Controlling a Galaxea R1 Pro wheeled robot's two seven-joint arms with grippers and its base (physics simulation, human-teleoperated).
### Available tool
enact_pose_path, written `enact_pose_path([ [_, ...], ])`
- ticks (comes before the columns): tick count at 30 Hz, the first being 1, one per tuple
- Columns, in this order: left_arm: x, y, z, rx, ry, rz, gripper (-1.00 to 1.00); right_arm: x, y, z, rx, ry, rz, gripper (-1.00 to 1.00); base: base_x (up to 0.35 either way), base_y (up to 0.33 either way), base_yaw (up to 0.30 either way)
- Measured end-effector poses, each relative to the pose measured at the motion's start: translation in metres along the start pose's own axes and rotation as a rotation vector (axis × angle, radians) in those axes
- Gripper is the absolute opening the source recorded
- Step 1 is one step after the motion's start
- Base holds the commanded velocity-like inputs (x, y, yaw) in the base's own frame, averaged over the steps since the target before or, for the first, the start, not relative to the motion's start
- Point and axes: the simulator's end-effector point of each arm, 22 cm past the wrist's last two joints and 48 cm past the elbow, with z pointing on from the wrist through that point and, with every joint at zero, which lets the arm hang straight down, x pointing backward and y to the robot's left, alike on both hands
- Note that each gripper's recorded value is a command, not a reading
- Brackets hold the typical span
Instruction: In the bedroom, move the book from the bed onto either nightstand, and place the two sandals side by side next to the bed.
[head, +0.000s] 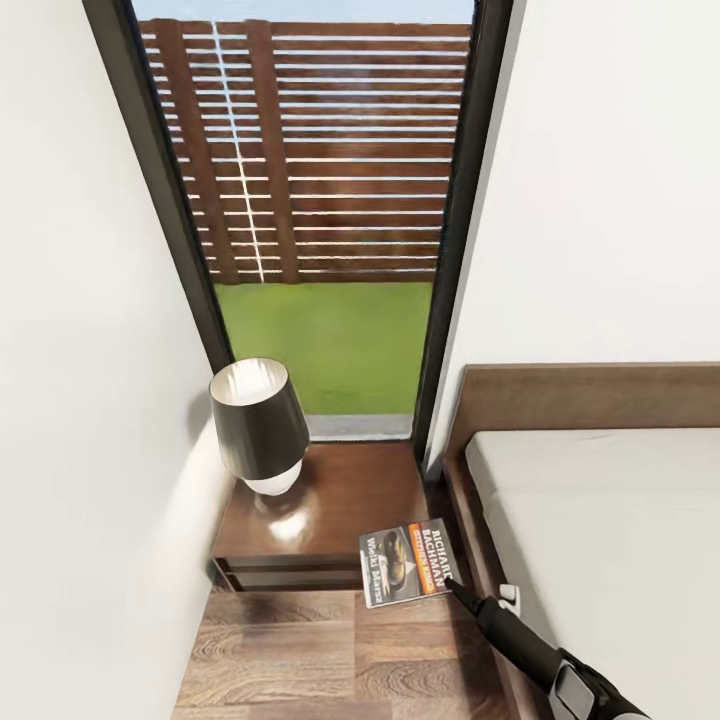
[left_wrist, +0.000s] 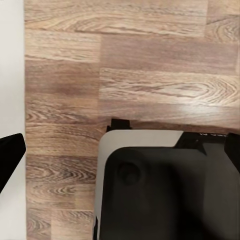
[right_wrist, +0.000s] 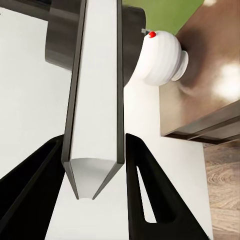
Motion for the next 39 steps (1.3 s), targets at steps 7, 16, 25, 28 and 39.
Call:
enact_pose_path([
  [7, 0.0028, -0.0071, 0.0002, 0.008, 0.006, -0.005, 1.00, -0.0004, 0.0004, -0.0006, -0.002, -0.006, 0.003, -1.00, 0.119, 0.025, 0.000],
  [16, 0.0030, -0.0097, 0.0004, 0.011, 0.006, -0.007, 1.00, 0.0025, 0.0001, -0.0003, -0.002, -0.009, 0.005, -1.00, 0.054, 0.011, 0.000],
  [25, 0.0031, -0.0092, 0.0003, 0.008, 0.005, -0.009, 1.00, 0.0039, 0.0003, 0.0000, -0.002, -0.008, 0.007, -1.00, 0.136, 0.001, 0.000],
  [28, 0.0025, -0.0092, 0.0004, 0.007, 0.003, -0.009, 1.00, 0.0052, 0.0003, 0.0013, -0.001, -0.006, 0.006, -1.00, 0.057, 0.000, 0.000],
  [39, 0.0023, -0.0094, 0.0004, 0.007, 0.001, -0.008, 1.00, 0.0070, -0.0050, 0.0025, 0.024, -0.004, 0.006, -1.00, 0.021, 0.000, 0.000],
])
